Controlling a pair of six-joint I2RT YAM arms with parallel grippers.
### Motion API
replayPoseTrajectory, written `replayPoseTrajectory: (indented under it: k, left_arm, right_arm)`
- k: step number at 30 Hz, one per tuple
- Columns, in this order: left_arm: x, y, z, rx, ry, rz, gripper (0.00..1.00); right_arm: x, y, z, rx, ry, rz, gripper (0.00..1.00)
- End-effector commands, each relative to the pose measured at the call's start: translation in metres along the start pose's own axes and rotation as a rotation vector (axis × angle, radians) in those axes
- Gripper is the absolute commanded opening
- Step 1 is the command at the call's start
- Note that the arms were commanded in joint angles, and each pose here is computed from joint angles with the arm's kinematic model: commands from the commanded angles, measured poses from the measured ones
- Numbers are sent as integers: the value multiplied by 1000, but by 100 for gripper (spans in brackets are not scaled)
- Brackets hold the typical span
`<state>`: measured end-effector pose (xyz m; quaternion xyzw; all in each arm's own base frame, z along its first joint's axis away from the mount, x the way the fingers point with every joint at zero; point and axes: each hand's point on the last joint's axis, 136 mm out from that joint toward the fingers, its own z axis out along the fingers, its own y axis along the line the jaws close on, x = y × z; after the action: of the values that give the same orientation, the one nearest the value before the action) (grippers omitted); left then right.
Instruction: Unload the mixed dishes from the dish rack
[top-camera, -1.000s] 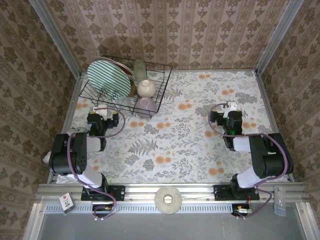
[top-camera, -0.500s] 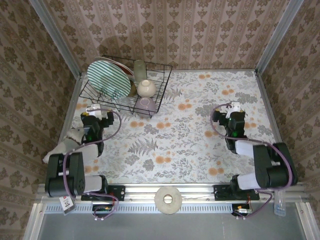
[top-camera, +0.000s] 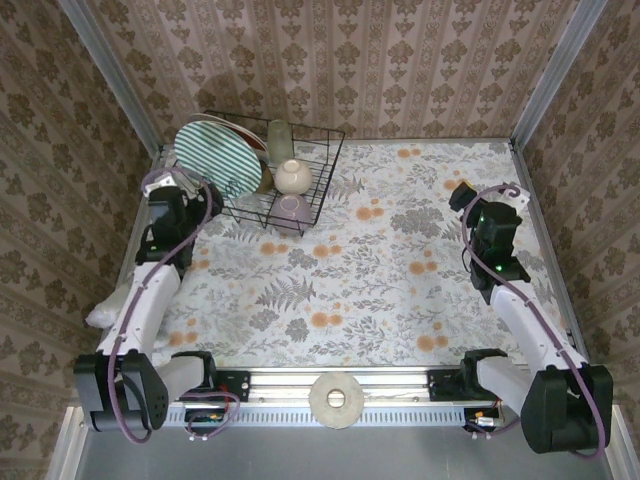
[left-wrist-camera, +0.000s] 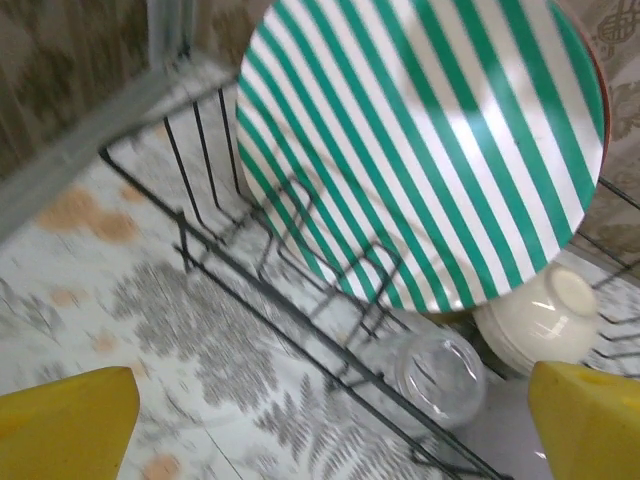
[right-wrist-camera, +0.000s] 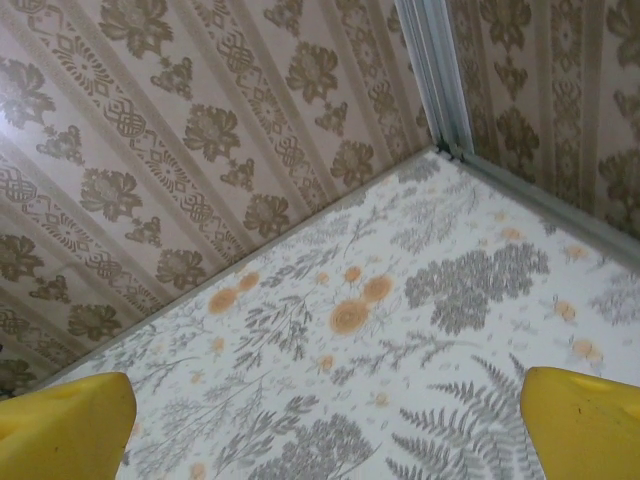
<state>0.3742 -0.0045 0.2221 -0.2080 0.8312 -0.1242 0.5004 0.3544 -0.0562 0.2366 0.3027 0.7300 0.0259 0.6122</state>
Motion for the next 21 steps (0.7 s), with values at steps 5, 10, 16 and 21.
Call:
replayPoseTrajectory:
  k: [5, 10, 16, 21]
  left_arm:
    - [78, -26, -12, 14, 399, -313, 88]
    - [105, -46, -14, -93, 481, -317, 84]
    - [114, -81, -6, -148, 478, -303, 81]
    - [126, -99, 13, -219, 526, -333, 76]
  right_arm:
    - [9, 3, -21, -31, 128, 84, 100]
    - [23, 24, -27, -111, 208, 8, 100]
    - [45, 74, -48, -248, 287, -185, 100]
    - [66, 109, -70, -399, 346, -285, 100]
